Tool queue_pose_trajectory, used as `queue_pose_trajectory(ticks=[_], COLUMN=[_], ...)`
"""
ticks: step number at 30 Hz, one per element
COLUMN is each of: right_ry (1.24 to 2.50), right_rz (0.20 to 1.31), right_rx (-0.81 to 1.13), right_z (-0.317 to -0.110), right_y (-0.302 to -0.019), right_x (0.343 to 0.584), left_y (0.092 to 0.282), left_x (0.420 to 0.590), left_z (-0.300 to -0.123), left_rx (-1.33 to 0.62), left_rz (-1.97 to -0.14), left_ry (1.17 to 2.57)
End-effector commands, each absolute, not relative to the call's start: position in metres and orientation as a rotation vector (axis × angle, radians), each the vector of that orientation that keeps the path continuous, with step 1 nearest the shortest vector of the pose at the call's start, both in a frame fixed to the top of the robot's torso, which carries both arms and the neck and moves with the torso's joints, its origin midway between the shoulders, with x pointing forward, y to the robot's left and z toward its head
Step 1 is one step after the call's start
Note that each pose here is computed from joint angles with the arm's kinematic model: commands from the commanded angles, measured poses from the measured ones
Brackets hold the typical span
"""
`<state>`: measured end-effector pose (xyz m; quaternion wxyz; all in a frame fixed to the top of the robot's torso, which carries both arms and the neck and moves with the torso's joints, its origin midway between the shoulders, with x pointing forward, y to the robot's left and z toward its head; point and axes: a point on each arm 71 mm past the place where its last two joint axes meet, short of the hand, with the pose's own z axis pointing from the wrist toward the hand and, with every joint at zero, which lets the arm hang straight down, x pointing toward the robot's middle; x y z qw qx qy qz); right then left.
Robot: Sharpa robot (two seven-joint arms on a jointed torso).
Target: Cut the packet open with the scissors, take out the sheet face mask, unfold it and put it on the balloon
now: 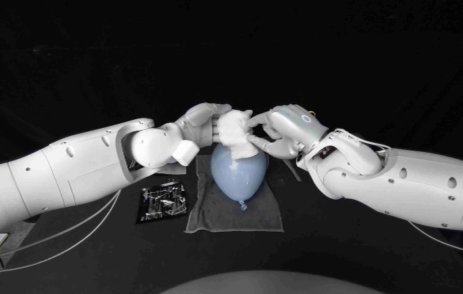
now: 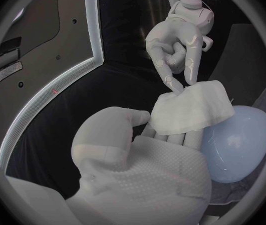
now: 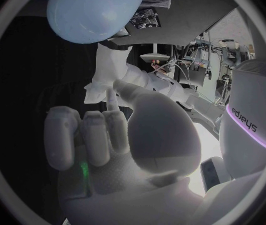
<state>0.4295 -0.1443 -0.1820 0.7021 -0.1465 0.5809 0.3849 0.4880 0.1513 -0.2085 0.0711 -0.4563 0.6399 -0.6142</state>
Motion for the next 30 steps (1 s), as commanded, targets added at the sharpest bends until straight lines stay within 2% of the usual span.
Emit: queue_pose_trajectory(ticks=[1, 30], right_ry=[1.356, 1.304], right_rz=[0.827, 0.859], right_rx=[-0.360, -0.404], right_z=[-0.1894, -0.1858], right_y=[-0.1440, -0.1413], right_x=[0.4302, 0.4245], left_y=[0.1467, 0.1493], left_x=[0.4876, 0.4893], left_z=[-0.2015, -0.2018], left_rx=[-1.347, -1.351], left_rz=[-1.909, -1.904], left_ry=[1.907, 1.894])
